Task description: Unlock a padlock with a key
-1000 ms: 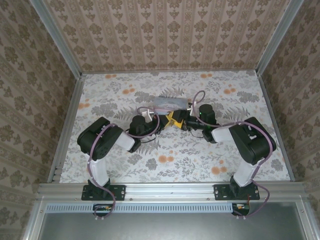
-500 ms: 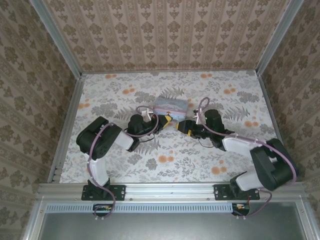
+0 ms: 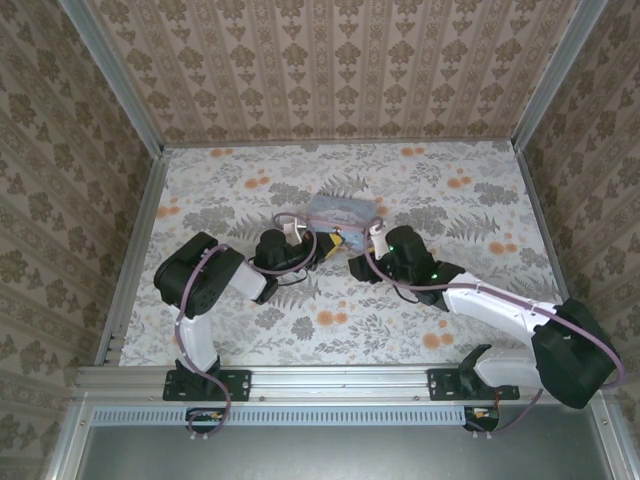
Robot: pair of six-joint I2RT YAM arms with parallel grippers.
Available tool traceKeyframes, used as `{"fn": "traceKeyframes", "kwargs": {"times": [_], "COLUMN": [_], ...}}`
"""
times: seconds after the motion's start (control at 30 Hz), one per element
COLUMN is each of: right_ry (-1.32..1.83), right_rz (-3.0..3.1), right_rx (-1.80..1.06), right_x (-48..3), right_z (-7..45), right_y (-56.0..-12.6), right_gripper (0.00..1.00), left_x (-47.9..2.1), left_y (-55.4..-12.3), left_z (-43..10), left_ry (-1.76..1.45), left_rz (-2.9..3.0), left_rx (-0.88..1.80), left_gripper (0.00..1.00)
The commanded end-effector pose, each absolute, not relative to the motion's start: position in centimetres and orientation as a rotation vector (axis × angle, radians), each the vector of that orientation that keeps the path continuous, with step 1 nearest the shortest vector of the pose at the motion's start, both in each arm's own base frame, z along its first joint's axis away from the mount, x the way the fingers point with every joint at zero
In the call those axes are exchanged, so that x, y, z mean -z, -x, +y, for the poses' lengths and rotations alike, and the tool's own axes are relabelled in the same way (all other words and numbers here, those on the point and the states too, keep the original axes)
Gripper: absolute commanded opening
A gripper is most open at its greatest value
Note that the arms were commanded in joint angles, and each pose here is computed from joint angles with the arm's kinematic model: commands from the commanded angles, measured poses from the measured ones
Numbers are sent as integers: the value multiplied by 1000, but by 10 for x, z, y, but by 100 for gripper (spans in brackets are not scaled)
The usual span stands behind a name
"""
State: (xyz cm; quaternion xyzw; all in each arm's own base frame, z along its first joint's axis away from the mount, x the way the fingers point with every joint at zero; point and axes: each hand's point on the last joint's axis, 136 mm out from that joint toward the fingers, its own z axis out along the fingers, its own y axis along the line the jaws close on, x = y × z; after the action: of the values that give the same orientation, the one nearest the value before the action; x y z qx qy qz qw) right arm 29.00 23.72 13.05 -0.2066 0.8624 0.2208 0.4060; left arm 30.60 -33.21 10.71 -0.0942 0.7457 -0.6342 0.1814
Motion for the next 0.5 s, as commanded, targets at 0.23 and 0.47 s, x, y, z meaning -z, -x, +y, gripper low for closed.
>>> {"fn": "traceKeyframes", "kwargs": {"times": [0.23, 0.47], "right_ry": [759, 829], "right_rz": [2051, 2049], "right_rx": [-154, -98], "right_x": [-121, -107], "right_z": [241, 253], "right_y": [-311, -319], "right_gripper": [51, 50], "left_x": [-112, -110], "left_y": [-306, -307], "left_z": [-332, -333], "left_ry": [209, 210], "left_rz": [2074, 2080], "left_rx": [1799, 1800], "left_gripper": [0, 0]}}
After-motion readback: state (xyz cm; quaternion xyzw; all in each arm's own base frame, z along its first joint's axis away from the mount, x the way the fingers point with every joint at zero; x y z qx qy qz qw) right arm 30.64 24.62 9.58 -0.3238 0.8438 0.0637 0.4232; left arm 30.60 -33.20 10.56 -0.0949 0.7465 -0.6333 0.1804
